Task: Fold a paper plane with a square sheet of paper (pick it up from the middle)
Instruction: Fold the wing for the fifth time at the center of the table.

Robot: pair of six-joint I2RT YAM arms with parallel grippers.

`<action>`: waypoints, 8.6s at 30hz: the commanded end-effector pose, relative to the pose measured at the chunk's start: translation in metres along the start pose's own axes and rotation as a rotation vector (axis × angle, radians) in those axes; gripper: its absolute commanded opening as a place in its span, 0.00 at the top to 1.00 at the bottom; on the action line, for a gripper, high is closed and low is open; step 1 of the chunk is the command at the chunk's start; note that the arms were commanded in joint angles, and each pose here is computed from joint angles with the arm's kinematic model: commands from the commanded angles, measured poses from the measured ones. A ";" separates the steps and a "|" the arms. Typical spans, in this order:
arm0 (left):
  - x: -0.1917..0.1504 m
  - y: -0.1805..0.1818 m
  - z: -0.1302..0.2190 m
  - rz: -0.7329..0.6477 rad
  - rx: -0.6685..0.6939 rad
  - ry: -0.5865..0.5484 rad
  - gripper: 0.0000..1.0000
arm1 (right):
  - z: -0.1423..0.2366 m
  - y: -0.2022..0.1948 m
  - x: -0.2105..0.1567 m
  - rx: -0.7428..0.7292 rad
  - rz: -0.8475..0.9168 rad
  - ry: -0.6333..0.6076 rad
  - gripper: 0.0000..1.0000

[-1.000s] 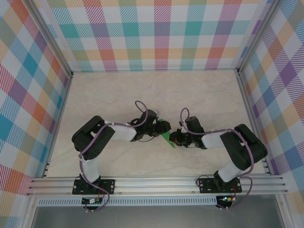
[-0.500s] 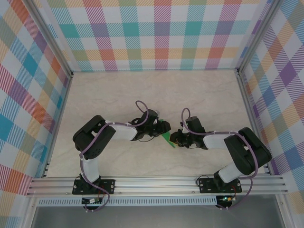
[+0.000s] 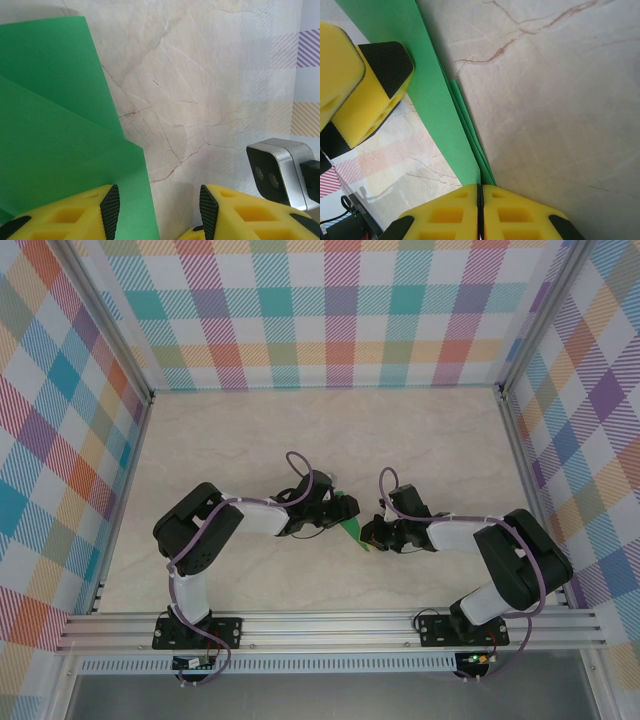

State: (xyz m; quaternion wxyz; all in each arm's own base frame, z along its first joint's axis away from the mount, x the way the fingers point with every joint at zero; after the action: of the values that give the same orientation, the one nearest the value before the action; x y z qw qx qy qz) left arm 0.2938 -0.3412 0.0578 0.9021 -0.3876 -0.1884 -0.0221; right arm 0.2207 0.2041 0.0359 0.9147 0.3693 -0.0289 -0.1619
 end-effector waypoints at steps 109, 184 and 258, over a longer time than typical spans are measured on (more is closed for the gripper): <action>-0.029 0.043 -0.013 0.019 0.169 0.149 0.55 | -0.007 -0.017 -0.016 -0.077 0.012 0.249 0.89; -0.033 0.042 -0.011 -0.016 0.178 0.191 0.56 | 0.034 0.029 -0.004 0.072 0.084 0.170 0.88; -0.014 0.027 0.000 0.031 0.157 0.043 0.63 | -0.001 -0.052 -0.016 -0.196 -0.046 0.236 0.93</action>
State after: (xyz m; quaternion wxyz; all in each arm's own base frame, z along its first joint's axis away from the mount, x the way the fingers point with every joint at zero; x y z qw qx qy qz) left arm 0.2742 -0.3515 0.0524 0.9152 -0.3713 -0.1534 -0.0328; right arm 0.2223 0.1994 0.0331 0.9173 0.3800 0.0558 -0.1048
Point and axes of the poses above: each hand's point on the last joint's axis, 136 mm out from that joint toward the fingers, its own z axis back along the fingers, its own y axis along the line the jaws close on, x = y × z, the point moved 3 cm from there along z, back along the fingers, and after that the axes turned 10 degrees about -z, right-handed, at the moved point
